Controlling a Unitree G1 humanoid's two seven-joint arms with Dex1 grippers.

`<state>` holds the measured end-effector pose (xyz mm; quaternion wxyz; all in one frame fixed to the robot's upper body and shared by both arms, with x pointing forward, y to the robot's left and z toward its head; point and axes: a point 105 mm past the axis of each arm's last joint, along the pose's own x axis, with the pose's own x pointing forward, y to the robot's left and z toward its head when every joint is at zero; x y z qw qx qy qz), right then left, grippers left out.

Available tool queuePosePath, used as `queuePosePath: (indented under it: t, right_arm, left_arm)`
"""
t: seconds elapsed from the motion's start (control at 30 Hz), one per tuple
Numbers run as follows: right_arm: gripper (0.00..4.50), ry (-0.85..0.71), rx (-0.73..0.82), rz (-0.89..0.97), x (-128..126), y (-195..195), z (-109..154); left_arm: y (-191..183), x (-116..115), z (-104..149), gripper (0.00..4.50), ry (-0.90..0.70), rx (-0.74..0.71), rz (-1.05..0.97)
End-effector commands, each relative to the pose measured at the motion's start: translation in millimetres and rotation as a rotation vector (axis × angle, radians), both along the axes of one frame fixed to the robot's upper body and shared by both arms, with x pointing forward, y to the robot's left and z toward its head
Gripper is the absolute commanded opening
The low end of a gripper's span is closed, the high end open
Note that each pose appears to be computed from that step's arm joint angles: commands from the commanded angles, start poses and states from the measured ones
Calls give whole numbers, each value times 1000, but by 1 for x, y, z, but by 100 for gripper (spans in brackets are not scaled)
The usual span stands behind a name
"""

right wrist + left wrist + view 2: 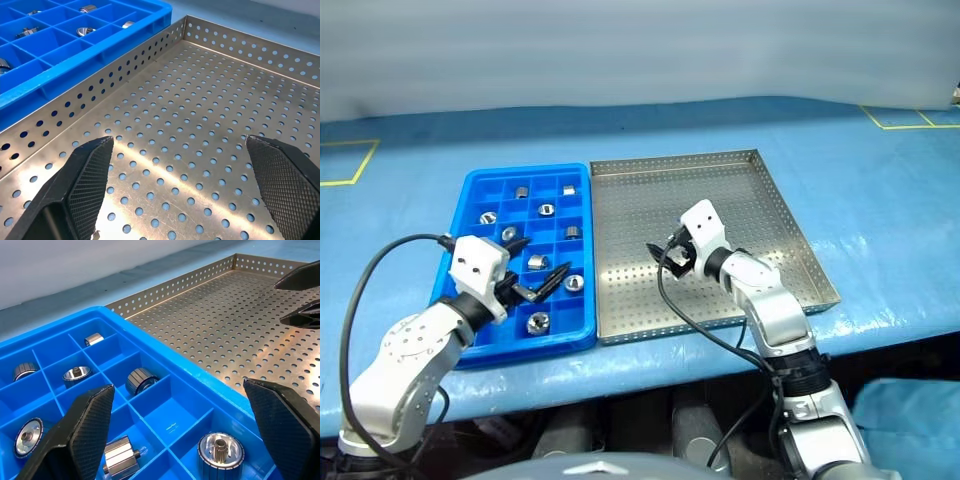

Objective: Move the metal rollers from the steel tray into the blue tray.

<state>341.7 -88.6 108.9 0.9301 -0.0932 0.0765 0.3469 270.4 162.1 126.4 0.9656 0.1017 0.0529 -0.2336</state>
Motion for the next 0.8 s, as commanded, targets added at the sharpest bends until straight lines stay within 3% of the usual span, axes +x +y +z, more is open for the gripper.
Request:
queuePosePath:
  t: [0.03, 0.8]
  right_arm:
    - [446, -80, 23, -19, 2, -2, 19]
    - [446, -100, -23, 2, 2, 1, 17]
  left_arm:
    - [-3, 3, 13, 450, -58, 13, -15]
    - [9, 8, 10, 450, -75, 15, 78]
